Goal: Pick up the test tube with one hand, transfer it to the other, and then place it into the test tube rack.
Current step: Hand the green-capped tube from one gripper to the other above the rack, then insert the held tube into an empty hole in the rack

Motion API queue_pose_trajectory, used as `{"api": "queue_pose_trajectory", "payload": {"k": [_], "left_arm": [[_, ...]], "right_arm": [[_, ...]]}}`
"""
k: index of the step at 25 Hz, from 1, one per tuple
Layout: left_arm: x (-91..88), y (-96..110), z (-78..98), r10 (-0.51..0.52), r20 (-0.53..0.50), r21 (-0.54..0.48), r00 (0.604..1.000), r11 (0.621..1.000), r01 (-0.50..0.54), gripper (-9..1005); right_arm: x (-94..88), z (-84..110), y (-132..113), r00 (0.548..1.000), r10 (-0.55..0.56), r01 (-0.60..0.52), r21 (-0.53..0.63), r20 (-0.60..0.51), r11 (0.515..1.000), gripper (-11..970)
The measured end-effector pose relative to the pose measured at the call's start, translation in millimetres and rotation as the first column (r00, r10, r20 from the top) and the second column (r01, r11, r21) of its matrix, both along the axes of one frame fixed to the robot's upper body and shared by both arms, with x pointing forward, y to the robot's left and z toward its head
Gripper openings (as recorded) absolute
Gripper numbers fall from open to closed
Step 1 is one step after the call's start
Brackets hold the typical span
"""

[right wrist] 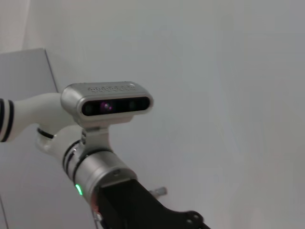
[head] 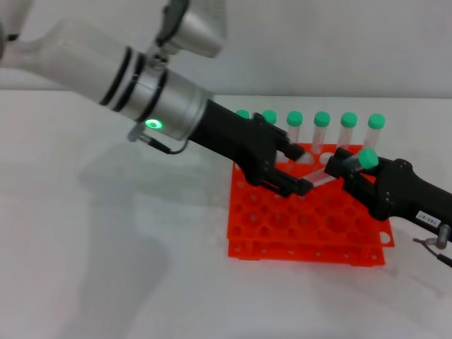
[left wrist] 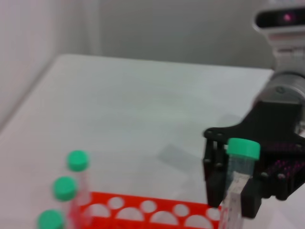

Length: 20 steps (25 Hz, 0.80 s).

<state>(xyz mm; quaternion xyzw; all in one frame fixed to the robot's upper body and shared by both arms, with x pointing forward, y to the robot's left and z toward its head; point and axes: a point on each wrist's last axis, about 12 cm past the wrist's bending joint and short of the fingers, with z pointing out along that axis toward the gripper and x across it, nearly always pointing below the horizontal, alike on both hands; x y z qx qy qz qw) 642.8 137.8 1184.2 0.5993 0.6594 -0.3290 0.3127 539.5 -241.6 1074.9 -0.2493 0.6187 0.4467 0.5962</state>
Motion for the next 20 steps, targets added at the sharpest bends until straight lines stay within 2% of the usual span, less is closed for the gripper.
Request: {"api": "queue_pose_trajectory", "payload": {"k": [1,3,6,9,12,14,15,16,20], "left_arm": [[0.6,7,-0.4,0.026,0.002,-0.014,1.000,1.000,-0.026,429],[0.8,21,-1.2,0.079,0.005,-0.048,0.997,0.996,-0.079,667],[-1.8,50,-2.4,0.186,0.008,-0.143,0.983,0.973,-0.183,766],[-7.1,80,-5.7,0.303,0.016,-0.252,0.953,0.923,-0.290,866],[-17.9,112,-16.0,0.428,0.006,-0.362,0.904,0.844,-0.397,882],[-27.1,135,-23.3,0.520,0.000,-0.439,0.854,0.767,-0.468,893],[-30.7,142,-25.6,0.551,-0.001,-0.466,0.835,0.739,-0.487,893],[-38.1,155,-30.7,0.596,-0.003,-0.503,0.803,0.693,-0.517,892],[-63.7,184,-48.1,0.691,-0.010,-0.593,0.723,0.578,-0.561,890]], "right_arm": [[1.5,0.5,0,1.000,-0.003,0.003,-0.004,0.001,1.000,204],[4.5,1.9,0,1.000,-0.006,0.006,-0.012,0.005,1.000,204],[10.2,6.7,-1,1.000,-0.009,0.009,-0.023,0.022,1.000,204],[15.1,10.8,-2,0.999,-0.020,0.021,-0.038,0.040,0.999,205],[19.9,15.2,-3,0.998,-0.026,0.029,-0.051,0.059,0.998,205],[23.7,18.4,-3,0.997,-0.025,0.029,-0.059,0.070,0.998,205],[28.3,21.0,0,0.997,-0.022,0.027,-0.070,0.072,0.997,205],[28.3,21.0,0,0.997,-0.022,0.027,-0.070,0.072,0.997,205],[37.1,24.6,6,0.997,-0.015,0.022,-0.105,0.071,0.994,205]]}}
